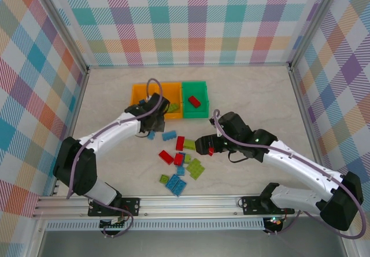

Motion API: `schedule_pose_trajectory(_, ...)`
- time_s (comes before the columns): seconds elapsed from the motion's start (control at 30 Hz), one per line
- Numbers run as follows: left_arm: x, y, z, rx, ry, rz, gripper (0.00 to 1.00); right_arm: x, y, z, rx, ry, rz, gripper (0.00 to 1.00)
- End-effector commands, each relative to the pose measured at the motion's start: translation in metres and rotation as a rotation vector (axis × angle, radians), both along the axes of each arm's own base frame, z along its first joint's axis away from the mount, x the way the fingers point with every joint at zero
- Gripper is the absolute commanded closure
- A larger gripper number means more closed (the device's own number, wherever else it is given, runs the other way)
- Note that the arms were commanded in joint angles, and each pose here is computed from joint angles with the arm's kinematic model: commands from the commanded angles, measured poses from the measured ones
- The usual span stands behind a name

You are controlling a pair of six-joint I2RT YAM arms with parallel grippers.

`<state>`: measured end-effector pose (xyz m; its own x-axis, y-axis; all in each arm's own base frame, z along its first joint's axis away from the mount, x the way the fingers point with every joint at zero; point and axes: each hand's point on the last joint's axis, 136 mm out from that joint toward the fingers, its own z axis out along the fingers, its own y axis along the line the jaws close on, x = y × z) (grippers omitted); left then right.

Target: Sort the legos into containers by color

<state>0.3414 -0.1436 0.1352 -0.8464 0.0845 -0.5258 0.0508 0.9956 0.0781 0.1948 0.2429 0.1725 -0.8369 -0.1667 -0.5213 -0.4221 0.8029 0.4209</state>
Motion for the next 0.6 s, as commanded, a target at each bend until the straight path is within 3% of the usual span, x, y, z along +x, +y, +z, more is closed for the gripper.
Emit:
schedule_pose_trajectory(0.0, 0.039, 0.024, 0.043, 0.016, -0.149, 0.093, 0.81, -0.003, -0.004, 0.004, 0.004, 0.0, -0.01, 0.0)
schedule_pose_trajectory(0.17, 0.093, 0.05, 0.059, -0.017, -0.223, 0.202, 0.81, -0.004, -0.008, 0.01, 0.012, -0.014, -0.021, 0.0)
schedule_pose_trajectory(0.4, 0.151, 0.058, 0.034, -0.039, -0.202, 0.256, 0.76, -0.003, -0.012, 0.014, -0.01, -0.025, -0.033, 0.0)
schedule_pose_trajectory(0.57, 0.168, 0.063, 0.023, -0.036, -0.192, 0.28, 0.65, 0.013, -0.042, 0.013, -0.07, -0.061, -0.233, 0.0)
